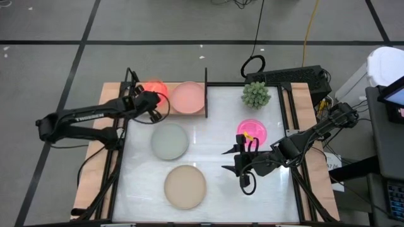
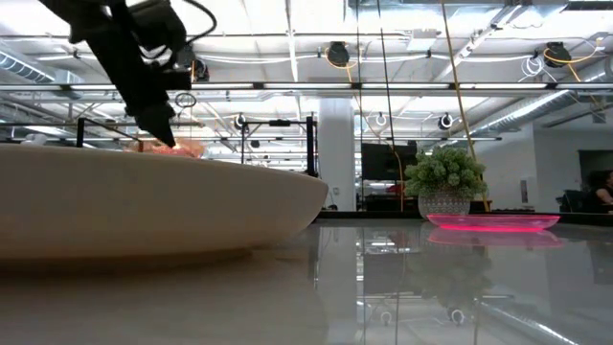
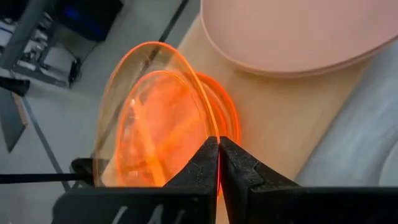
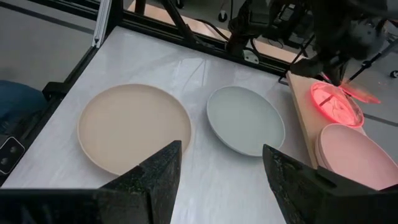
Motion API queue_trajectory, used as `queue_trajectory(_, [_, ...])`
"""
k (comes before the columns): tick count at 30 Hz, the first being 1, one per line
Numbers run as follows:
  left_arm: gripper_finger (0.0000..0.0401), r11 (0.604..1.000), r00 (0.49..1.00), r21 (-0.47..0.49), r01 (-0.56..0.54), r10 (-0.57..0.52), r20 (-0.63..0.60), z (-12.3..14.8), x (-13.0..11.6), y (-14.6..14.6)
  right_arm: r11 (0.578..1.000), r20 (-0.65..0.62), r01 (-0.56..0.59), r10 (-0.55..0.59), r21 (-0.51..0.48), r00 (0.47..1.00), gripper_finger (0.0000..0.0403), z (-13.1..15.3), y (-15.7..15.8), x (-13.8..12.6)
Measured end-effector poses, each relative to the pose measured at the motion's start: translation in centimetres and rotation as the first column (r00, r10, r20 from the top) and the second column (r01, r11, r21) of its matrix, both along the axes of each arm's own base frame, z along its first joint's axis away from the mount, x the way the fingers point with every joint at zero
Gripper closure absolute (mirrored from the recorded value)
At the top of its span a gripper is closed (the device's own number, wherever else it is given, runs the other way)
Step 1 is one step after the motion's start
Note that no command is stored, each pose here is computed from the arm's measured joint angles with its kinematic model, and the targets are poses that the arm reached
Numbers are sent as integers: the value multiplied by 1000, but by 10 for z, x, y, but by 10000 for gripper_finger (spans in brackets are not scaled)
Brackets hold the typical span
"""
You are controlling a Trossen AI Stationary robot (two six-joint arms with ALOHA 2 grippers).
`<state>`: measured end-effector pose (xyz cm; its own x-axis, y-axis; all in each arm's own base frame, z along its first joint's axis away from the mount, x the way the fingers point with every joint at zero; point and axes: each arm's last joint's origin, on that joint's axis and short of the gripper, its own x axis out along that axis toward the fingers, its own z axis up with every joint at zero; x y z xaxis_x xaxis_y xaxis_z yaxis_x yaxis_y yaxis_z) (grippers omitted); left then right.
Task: Place and stack plates onto a shelf
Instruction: Stack the orange plate on the orange plate on the shelf
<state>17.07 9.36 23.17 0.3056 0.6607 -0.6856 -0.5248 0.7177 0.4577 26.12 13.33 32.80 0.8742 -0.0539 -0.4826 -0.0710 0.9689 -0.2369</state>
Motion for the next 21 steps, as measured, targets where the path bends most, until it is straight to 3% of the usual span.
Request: queue_trajectory(21, [385, 1000, 992, -22, -15, 13, -126, -33, 23, 24, 1000, -2, -6, 6, -4, 1000, 197, 0, 0, 0])
